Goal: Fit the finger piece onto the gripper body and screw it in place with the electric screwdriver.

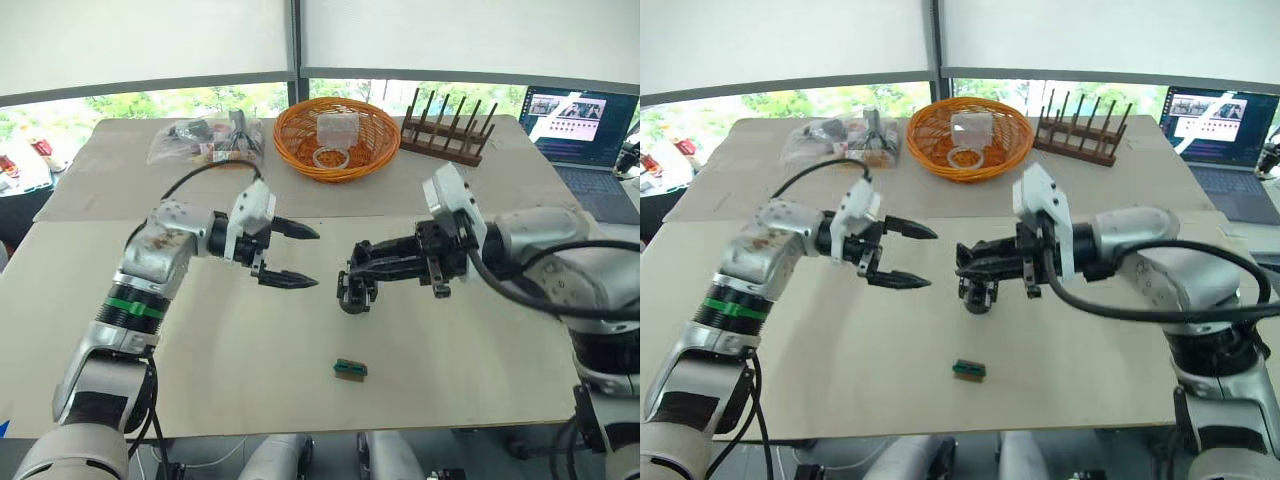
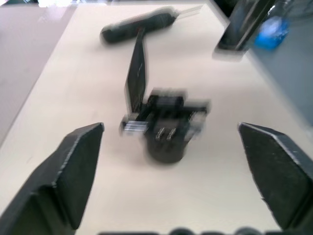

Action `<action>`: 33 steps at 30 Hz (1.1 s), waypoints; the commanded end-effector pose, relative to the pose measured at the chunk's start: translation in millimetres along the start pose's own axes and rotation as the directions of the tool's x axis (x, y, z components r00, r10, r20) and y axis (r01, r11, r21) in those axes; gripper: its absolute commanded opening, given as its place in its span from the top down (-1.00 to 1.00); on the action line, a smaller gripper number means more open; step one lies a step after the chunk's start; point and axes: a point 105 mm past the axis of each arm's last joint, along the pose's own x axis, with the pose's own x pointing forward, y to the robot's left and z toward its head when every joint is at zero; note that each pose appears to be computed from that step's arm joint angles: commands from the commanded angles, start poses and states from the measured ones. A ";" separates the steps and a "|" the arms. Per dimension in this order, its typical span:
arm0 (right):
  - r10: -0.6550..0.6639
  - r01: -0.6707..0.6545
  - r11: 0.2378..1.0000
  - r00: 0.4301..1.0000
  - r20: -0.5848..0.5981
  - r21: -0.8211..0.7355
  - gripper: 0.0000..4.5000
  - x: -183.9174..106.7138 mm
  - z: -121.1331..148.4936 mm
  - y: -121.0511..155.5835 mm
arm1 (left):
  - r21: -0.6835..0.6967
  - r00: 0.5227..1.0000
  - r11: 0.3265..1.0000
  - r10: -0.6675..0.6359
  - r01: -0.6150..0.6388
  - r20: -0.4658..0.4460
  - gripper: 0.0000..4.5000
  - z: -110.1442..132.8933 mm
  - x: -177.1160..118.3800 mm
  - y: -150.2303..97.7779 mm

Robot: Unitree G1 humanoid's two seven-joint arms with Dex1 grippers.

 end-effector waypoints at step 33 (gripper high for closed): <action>-0.067 0.085 0.990 0.986 0.149 -0.115 0.85 15.0 -34.9 -6.3 | -0.028 1.000 0.999 0.030 -0.030 0.002 -0.01 -61.2 99.6 -17.1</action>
